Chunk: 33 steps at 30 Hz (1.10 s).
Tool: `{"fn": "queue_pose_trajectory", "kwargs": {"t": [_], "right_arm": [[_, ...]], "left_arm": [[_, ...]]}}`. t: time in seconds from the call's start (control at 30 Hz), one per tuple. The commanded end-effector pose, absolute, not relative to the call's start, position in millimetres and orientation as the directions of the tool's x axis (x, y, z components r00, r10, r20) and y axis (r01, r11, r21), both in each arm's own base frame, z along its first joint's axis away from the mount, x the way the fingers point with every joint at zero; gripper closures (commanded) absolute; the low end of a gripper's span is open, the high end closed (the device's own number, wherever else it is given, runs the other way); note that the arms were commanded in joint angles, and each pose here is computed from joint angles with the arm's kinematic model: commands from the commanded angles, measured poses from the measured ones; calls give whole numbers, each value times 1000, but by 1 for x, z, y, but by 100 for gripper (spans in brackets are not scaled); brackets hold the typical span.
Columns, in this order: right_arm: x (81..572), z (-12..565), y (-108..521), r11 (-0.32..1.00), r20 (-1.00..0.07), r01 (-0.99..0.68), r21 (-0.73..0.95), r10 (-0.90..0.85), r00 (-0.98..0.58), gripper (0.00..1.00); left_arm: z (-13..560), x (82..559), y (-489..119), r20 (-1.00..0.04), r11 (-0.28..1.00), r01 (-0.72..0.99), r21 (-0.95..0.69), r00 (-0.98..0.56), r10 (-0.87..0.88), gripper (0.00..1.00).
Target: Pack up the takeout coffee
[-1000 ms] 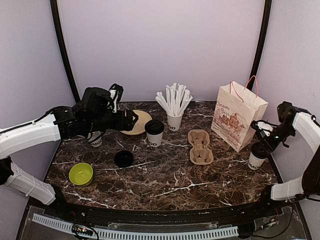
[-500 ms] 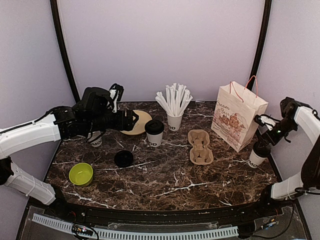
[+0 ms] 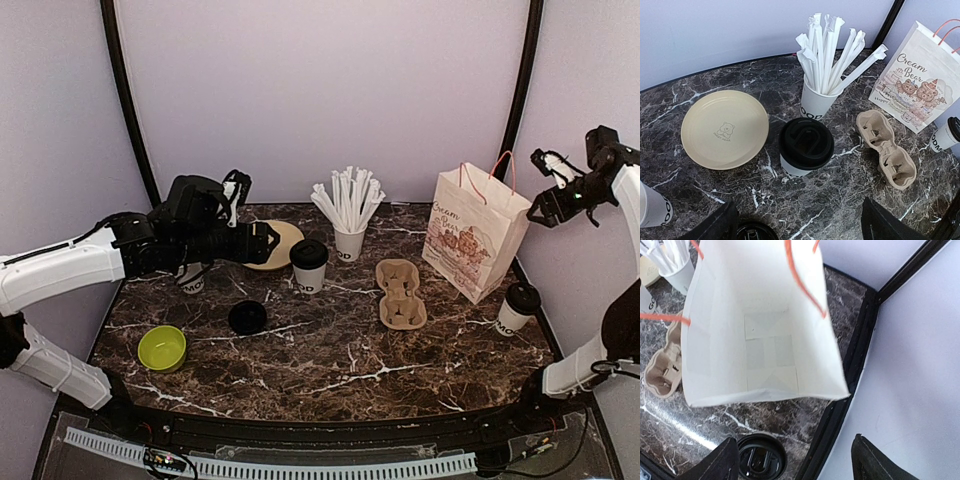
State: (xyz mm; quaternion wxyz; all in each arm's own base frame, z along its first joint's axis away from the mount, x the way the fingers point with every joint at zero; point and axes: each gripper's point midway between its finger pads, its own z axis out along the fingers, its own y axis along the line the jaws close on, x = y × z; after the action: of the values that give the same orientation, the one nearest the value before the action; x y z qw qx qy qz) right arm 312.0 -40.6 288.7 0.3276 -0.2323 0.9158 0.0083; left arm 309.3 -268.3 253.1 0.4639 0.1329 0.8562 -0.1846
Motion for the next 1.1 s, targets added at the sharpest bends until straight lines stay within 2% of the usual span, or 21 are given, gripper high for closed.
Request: {"fn": "queue_pose_trajectory", "kwargs": {"t": [0.0,0.1,0.4,0.73,0.77,0.9,1.07], "right_arm": [[356,324,-45,928,-725,-359,-95,-312,-614,26],[379,337,-41,924,-762,-376,-69,-292,-578,27],[412,314,-13,884,-727,-466,-23,-335,-599,34],[442,300,-13,911,-733,-412,-29,-299,-611,51],[441,303,-10,905,-736,-425,-16,-298,-608,49],[429,330,-4,898,-773,-437,-41,-306,-556,29],[415,349,0,887,-789,-452,-93,-343,-510,21]], "left_arm": [[267,310,-274,-848,880,424,-213,-528,49,13],[264,308,-278,-841,873,434,-223,-539,53,13],[264,303,-273,-834,871,429,-240,-550,41,14],[259,300,-274,-826,866,435,-246,-562,48,14],[261,300,-274,-826,865,436,-247,-561,47,14],[263,299,-273,-828,865,435,-249,-559,43,14],[261,299,-274,-829,864,436,-252,-558,40,14]]}}
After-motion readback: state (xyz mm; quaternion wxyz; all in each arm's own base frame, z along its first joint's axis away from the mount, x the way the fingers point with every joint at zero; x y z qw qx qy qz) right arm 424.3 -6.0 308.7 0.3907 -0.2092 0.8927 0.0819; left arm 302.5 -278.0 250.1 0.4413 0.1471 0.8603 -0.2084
